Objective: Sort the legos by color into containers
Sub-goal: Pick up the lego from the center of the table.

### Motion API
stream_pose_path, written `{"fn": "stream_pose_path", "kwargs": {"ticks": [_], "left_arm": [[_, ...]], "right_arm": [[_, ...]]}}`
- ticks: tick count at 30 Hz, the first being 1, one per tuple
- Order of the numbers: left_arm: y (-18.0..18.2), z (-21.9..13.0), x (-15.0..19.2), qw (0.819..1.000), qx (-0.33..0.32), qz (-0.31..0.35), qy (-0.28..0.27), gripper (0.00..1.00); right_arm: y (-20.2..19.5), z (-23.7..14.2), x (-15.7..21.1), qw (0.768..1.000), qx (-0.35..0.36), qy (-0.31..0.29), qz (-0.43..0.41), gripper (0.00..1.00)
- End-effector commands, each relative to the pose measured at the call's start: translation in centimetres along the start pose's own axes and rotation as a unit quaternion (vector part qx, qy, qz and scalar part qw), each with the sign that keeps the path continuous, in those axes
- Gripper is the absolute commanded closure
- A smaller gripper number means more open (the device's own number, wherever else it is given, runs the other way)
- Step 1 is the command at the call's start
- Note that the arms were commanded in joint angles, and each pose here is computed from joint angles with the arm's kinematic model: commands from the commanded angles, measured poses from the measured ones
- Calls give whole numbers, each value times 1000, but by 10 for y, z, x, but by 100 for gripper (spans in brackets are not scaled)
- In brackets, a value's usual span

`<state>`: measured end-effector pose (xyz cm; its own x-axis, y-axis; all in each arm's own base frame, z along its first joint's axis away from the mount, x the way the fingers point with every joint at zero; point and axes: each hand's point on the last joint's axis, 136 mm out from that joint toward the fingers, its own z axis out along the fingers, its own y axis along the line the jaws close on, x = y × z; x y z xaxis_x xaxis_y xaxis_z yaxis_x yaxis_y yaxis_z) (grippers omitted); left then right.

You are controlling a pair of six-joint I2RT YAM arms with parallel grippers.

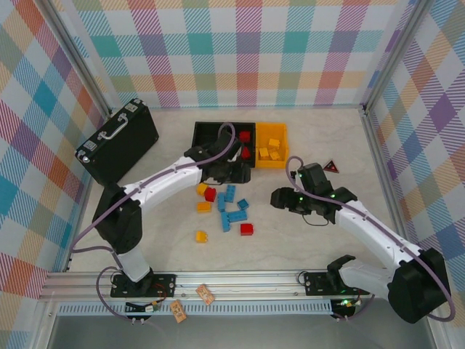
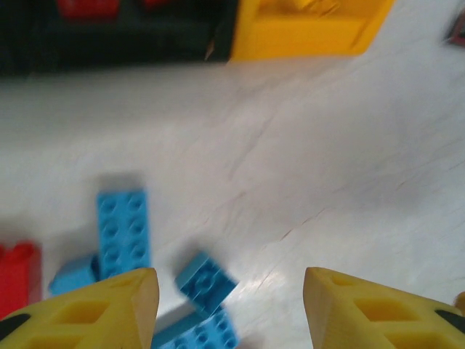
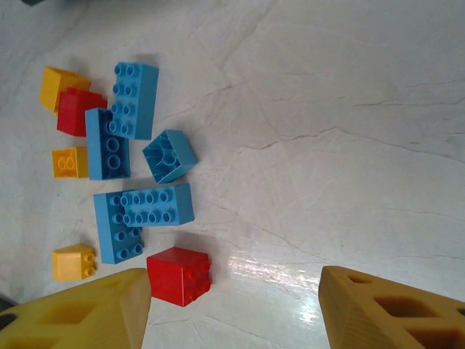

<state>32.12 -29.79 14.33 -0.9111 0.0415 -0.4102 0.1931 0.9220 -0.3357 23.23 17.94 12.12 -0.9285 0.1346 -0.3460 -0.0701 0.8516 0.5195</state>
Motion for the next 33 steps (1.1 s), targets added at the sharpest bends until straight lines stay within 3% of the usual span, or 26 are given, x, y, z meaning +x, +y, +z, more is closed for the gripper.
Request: {"fn": "stream_pose_path", "kwargs": {"ticks": [1,9,20,28,33], "left_arm": [[24,-1,23,999,-29,-38,10,45],[61,19,68,993,-89,-71,34,45],[74,44,78,989,-119,-66,51,47],[78,52,79,987,-134,-63,58,56],[80,52,80,987,-138,-61,61,70]], "right_arm": [[22,1,-8,1000,-24,-7,-14,37],[44,19,8,998,-33,26,-51,38],[50,27,11,997,-33,34,-56,38],[46,27,11,998,-26,32,-54,38],[44,28,12,998,-22,33,-52,38]]}}
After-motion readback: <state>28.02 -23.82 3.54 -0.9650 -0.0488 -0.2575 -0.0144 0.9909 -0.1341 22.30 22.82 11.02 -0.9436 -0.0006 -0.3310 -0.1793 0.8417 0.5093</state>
